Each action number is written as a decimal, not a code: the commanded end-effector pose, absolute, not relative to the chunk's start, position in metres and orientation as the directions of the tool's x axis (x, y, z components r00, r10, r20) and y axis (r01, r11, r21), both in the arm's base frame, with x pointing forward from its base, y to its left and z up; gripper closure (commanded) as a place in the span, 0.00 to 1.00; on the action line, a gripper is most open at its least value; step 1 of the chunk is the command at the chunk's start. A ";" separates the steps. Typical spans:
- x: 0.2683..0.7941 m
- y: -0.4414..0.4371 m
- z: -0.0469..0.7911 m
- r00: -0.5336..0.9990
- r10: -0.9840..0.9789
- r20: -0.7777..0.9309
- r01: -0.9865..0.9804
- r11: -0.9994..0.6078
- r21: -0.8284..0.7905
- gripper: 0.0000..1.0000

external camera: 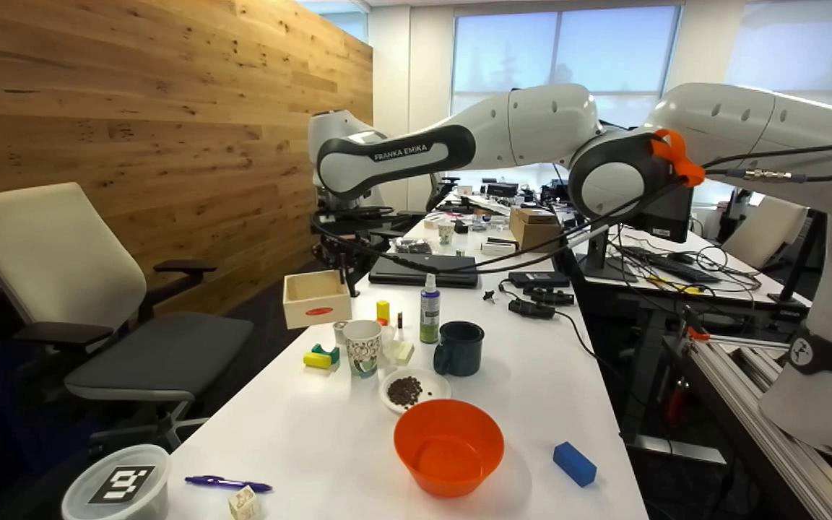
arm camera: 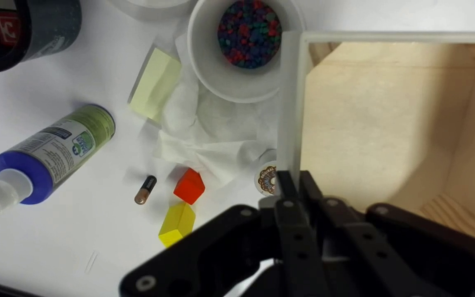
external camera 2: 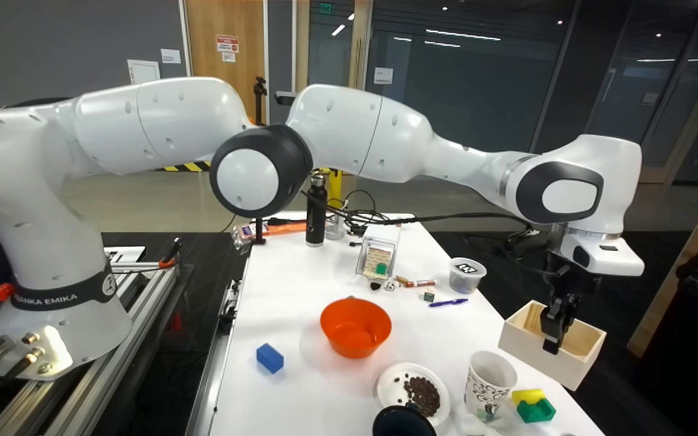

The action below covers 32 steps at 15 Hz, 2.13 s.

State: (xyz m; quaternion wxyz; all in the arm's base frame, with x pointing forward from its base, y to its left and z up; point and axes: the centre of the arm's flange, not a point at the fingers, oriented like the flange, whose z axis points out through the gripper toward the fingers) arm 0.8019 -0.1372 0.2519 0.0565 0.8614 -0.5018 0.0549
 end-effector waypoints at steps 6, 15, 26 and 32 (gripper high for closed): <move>0.801 -0.129 0.247 0.457 -0.881 0.120 -0.889 -0.457 0.034 0.94; 0.789 -0.112 0.247 0.391 -0.918 0.071 -0.920 -0.392 -0.010 0.98; 0.745 -0.140 0.231 0.137 -0.990 0.039 -0.990 -0.139 -0.038 0.98; 0.721 -0.152 0.240 0.103 -0.993 0.055 -0.993 -0.106 -0.051 0.98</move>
